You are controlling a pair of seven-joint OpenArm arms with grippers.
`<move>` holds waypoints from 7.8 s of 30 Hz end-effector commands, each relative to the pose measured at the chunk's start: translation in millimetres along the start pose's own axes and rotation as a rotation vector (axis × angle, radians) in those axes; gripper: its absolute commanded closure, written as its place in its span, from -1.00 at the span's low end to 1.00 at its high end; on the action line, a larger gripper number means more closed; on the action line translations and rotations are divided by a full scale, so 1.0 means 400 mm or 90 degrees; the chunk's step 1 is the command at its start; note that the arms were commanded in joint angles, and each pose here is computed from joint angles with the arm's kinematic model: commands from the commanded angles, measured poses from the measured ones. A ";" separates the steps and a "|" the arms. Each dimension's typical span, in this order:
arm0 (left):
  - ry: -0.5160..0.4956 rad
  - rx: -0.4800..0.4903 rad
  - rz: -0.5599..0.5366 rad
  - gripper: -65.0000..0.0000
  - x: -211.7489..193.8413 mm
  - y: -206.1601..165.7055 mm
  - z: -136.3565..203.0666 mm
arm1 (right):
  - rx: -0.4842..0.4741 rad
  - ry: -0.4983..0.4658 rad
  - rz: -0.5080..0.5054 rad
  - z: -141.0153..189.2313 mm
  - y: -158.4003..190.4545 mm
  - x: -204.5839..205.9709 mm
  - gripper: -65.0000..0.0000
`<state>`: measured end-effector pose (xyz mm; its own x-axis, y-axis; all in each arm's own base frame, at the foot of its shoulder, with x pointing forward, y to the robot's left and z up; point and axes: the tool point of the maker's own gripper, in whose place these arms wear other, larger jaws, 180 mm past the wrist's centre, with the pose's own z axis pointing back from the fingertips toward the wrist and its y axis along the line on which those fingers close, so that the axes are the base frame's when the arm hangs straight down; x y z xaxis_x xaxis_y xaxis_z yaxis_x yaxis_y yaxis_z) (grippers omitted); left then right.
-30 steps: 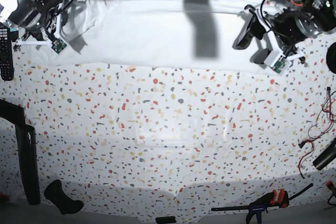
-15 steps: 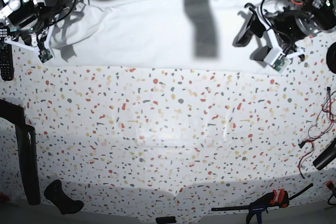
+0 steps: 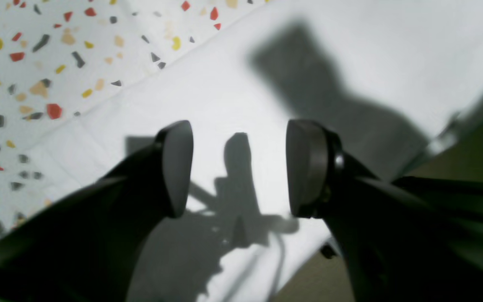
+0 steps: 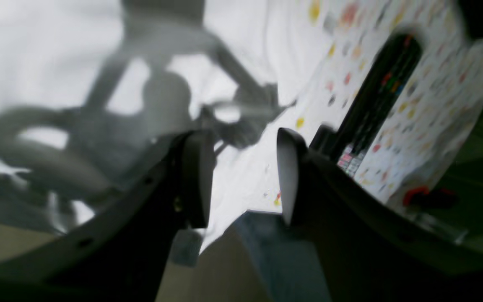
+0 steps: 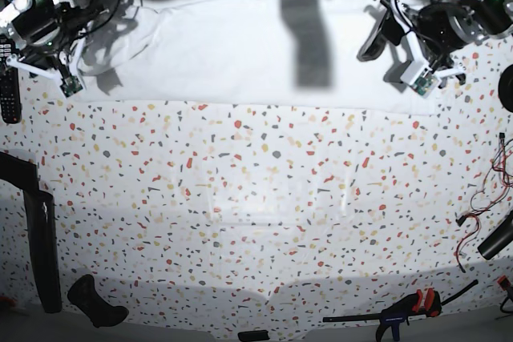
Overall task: Fold the T-shirt properly
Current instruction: 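Raise both grippers away from the folded shirt, then move the right gripper onto the shirt band's end and grasp it, then lower the left gripper onto the band's other end and grasp it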
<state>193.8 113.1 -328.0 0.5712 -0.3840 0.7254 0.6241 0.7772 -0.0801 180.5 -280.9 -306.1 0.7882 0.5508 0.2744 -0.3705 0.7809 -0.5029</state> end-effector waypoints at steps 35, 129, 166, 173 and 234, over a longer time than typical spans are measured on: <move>0.018 0.031 0.061 -0.05 -0.083 0.127 -0.071 | 0.073 -0.076 -0.043 0.048 0.121 0.014 0.22; 0.043 0.264 0.149 -0.32 0.027 0.600 -0.062 | 0.146 -0.341 -0.138 -0.080 0.062 0.581 0.23; -0.016 -0.071 0.470 -0.37 -0.096 0.478 -0.102 | 0.275 -0.256 -0.060 0.039 0.329 0.275 0.23; -0.015 -0.070 0.468 -0.33 -0.096 0.480 -0.100 | 0.270 -0.268 -0.057 0.054 0.323 0.284 0.23; -0.098 -0.208 0.280 1.00 0.377 0.009 -0.382 | 0.423 -0.465 0.041 0.262 0.391 0.387 0.23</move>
<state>351.4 -13.3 -345.1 0.7851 0.0063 0.6193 0.4588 0.6659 -0.5883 192.0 -46.7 -265.5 0.3749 0.4847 0.7902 -0.7711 0.6362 -0.0244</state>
